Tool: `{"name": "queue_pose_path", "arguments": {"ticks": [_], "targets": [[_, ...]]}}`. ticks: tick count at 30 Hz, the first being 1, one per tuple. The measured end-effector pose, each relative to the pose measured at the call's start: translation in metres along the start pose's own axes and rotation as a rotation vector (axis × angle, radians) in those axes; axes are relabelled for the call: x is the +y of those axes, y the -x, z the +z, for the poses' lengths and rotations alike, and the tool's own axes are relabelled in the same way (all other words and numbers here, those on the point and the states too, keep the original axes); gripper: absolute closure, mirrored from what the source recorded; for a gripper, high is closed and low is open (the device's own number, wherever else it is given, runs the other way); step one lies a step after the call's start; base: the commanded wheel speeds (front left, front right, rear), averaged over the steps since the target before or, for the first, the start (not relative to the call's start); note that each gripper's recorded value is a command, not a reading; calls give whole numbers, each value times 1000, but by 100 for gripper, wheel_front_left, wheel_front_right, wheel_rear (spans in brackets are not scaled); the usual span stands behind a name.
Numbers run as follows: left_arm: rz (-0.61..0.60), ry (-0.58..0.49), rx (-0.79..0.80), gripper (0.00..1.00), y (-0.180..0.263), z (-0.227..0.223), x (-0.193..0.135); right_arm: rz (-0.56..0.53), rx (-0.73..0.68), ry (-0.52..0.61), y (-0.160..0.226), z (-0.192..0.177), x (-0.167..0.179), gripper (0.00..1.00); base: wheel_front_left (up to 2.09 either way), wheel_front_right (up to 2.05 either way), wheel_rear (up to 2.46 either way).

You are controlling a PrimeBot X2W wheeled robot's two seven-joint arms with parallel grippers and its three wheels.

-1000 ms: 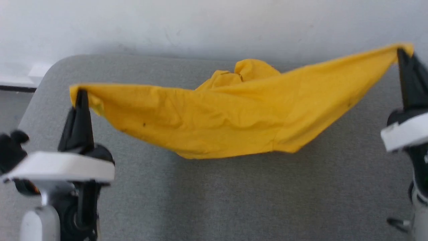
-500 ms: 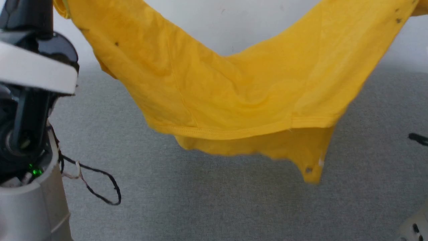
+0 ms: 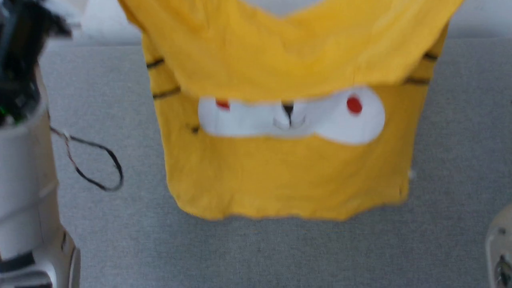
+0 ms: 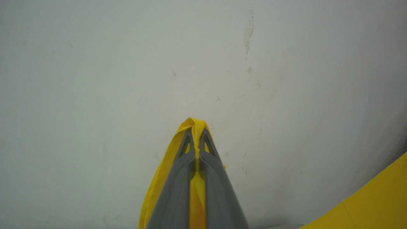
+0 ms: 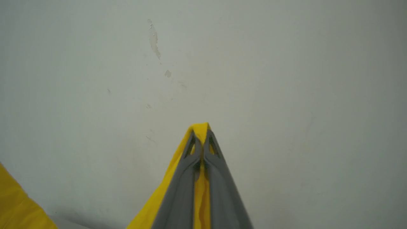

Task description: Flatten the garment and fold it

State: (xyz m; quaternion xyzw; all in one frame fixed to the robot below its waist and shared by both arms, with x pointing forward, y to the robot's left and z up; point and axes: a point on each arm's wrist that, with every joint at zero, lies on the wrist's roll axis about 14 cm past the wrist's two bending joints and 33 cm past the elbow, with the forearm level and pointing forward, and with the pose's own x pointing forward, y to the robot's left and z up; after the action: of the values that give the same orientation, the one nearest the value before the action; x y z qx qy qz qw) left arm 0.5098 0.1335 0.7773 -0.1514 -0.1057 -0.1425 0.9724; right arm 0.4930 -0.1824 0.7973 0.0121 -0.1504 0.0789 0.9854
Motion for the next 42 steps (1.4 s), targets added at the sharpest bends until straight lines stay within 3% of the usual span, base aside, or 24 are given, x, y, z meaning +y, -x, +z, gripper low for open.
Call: {"name": "queue_pose_path", "arguments": {"ticks": [6,13,24,29,33,42], "targets": [[77,-68,-62,100,-61,13,28,-76,-38,72,-59,-1,-27,100,0,0,0],[104,-34,-194,100,-120,30,46,-129,-59,139,-115,-19,-45,100,0,0,0],[144,56,-106,100,-160,-59,98,-125,74,147,-154,-114,-54,100,0,0,0],[144,102,9,100,-140,-110,117,-83,141,76,-141,-155,-44,100,0,0,0],[113,129,93,100,-108,-134,114,-56,184,26,-114,-167,-38,100,0,0,0],[118,182,182,100,-3,-144,101,-6,296,-79,-23,-174,-18,100,0,0,0]]}}
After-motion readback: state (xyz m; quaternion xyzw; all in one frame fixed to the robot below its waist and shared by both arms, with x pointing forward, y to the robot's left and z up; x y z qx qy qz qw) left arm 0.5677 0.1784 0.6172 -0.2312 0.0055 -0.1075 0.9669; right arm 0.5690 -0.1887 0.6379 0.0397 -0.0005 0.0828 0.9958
